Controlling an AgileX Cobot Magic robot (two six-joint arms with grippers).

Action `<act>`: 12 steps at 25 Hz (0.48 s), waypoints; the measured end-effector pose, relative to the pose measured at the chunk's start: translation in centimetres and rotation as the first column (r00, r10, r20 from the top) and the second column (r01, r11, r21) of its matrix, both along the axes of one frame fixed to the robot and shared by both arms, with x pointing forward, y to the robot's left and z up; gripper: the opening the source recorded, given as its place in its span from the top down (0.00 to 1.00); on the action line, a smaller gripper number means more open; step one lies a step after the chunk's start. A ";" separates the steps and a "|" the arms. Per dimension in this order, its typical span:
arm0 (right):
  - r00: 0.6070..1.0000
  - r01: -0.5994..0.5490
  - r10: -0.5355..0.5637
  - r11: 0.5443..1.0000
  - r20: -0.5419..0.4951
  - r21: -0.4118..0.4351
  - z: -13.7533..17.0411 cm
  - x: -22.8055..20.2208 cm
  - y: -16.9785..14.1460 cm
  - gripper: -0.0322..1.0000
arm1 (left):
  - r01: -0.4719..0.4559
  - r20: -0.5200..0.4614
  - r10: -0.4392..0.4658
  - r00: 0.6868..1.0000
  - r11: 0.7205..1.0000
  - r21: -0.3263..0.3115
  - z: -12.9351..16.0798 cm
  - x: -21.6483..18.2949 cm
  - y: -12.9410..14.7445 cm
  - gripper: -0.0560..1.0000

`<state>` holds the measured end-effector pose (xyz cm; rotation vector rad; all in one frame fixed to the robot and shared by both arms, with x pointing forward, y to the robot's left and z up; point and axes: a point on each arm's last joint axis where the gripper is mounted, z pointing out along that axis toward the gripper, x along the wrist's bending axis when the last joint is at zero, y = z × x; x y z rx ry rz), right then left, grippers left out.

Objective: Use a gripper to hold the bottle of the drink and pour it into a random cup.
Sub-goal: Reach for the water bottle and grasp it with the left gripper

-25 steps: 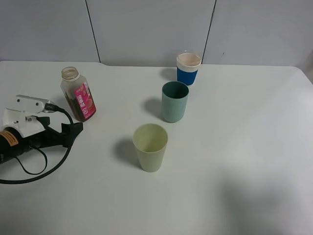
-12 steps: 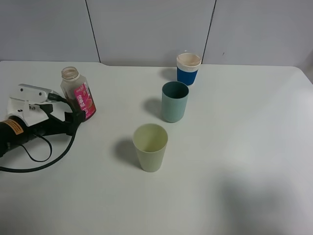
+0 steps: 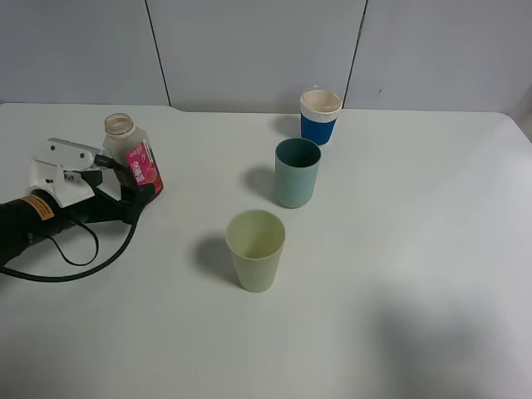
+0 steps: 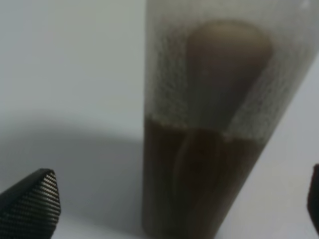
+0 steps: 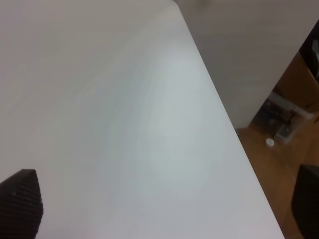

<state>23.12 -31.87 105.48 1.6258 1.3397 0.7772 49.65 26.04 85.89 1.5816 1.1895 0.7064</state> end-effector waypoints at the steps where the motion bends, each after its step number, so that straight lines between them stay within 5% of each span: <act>1: 1.000 0.000 0.000 1.000 0.000 0.000 0.0 0.0 0.0 0.00 | 0.007 0.001 -0.007 1.000 1.000 -0.001 -0.1 0.2 -0.1 0.02; 12: 1.000 0.000 0.000 1.000 0.000 0.000 0.0 0.0 0.0 0.00 | 0.074 0.067 -0.073 0.995 0.997 -0.011 0.7 2.0 -0.7 0.02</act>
